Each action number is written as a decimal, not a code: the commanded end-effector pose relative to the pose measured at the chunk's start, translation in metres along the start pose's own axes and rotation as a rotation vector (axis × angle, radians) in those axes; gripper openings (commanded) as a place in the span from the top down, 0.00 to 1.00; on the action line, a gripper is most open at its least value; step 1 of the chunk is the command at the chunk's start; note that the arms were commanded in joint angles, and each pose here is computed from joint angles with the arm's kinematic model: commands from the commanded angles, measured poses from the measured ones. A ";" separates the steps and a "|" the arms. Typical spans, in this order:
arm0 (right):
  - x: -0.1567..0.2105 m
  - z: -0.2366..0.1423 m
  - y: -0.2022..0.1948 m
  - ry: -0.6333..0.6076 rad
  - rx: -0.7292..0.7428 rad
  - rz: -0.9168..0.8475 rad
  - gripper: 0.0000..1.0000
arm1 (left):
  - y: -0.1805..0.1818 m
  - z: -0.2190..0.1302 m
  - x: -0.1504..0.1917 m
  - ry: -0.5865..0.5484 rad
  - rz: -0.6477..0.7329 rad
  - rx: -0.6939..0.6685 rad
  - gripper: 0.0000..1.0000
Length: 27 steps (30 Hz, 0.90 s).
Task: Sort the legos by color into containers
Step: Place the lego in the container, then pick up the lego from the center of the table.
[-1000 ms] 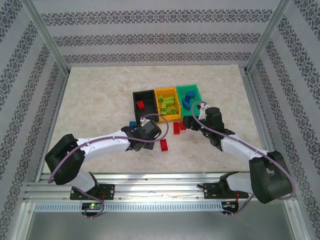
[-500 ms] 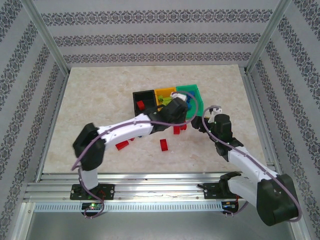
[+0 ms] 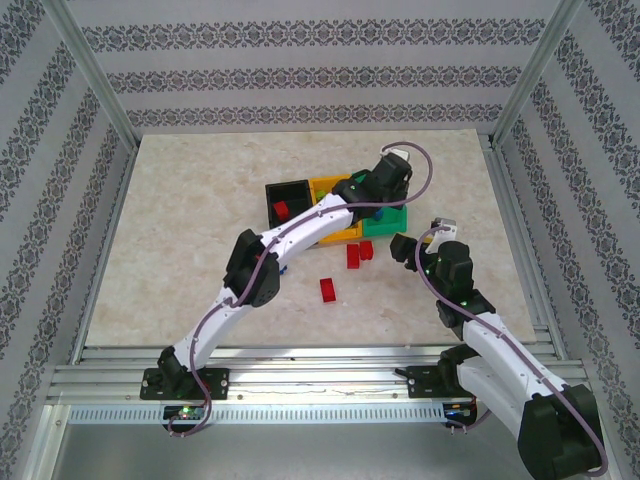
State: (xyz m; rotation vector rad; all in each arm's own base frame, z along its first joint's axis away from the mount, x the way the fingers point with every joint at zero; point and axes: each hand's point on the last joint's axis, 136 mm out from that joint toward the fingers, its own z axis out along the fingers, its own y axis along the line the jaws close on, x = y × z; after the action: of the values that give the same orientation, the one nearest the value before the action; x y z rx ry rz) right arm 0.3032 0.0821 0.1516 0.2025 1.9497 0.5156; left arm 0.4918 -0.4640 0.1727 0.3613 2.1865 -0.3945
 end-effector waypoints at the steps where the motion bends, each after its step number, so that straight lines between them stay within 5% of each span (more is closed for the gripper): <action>1: 0.002 0.000 -0.009 -0.008 0.033 0.022 0.24 | 0.007 0.006 0.011 0.069 -0.031 0.016 0.55; 6: 0.004 0.001 -0.008 -0.005 0.024 0.029 0.24 | 0.009 -0.004 0.010 0.088 -0.026 0.017 0.41; 15: 0.016 0.008 -0.008 0.042 0.008 0.039 0.24 | 0.029 -0.055 0.025 0.101 -0.041 -0.014 0.40; 27: 0.032 0.019 0.008 0.115 -0.045 0.021 0.25 | 0.113 -0.152 0.140 0.225 -0.130 -0.179 0.40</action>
State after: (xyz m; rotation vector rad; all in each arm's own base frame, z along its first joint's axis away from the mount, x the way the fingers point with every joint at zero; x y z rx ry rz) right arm 0.3024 0.0952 0.1098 0.2007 2.0851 0.5545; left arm 0.3593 -0.3053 0.1428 0.2437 2.4237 -0.2914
